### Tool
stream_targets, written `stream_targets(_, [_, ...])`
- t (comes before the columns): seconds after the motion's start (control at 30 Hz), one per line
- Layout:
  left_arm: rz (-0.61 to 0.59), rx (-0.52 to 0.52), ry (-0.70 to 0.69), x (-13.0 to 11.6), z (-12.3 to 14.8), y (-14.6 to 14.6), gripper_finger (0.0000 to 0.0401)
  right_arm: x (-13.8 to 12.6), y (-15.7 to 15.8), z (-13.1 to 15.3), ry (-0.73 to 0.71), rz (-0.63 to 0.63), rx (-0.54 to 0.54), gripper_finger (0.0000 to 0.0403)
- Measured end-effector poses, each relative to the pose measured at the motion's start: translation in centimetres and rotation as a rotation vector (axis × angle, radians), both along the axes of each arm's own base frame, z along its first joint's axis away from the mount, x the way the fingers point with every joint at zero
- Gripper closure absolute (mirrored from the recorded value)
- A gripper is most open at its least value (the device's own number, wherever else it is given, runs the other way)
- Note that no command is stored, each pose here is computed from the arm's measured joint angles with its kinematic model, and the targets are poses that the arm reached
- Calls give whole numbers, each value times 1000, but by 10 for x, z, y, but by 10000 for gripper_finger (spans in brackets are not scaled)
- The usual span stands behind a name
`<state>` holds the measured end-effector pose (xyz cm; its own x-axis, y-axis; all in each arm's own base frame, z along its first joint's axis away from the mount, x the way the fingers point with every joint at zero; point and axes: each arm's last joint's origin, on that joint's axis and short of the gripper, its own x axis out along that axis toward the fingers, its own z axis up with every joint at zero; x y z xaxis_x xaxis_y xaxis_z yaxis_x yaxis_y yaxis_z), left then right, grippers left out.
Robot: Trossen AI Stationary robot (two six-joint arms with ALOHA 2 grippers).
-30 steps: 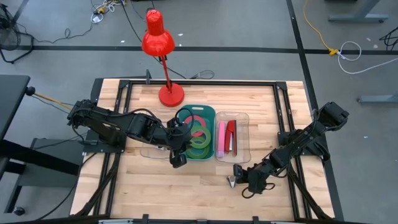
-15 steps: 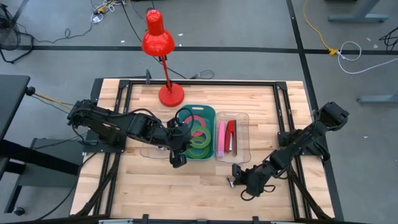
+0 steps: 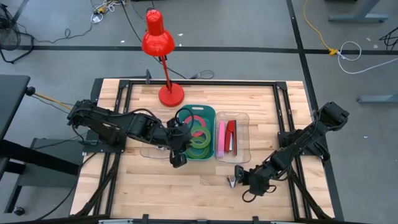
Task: Pick and place Stapler, Stapler remover, tape
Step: Put the black stapler remover into the left transparent bin
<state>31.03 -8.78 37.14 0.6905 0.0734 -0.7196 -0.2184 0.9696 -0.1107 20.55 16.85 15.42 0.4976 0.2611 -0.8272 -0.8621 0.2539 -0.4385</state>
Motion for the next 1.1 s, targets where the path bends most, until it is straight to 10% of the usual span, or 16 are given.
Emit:
stream_targets(0.37, [12, 12, -4, 0, 0, 0, 334, 2, -1, 0, -8, -8, 3, 226])
stream_targets(1.1, [10, 12, -4, 0, 0, 0, 334, 10, -1, -21, 12, -70, -55, 315])
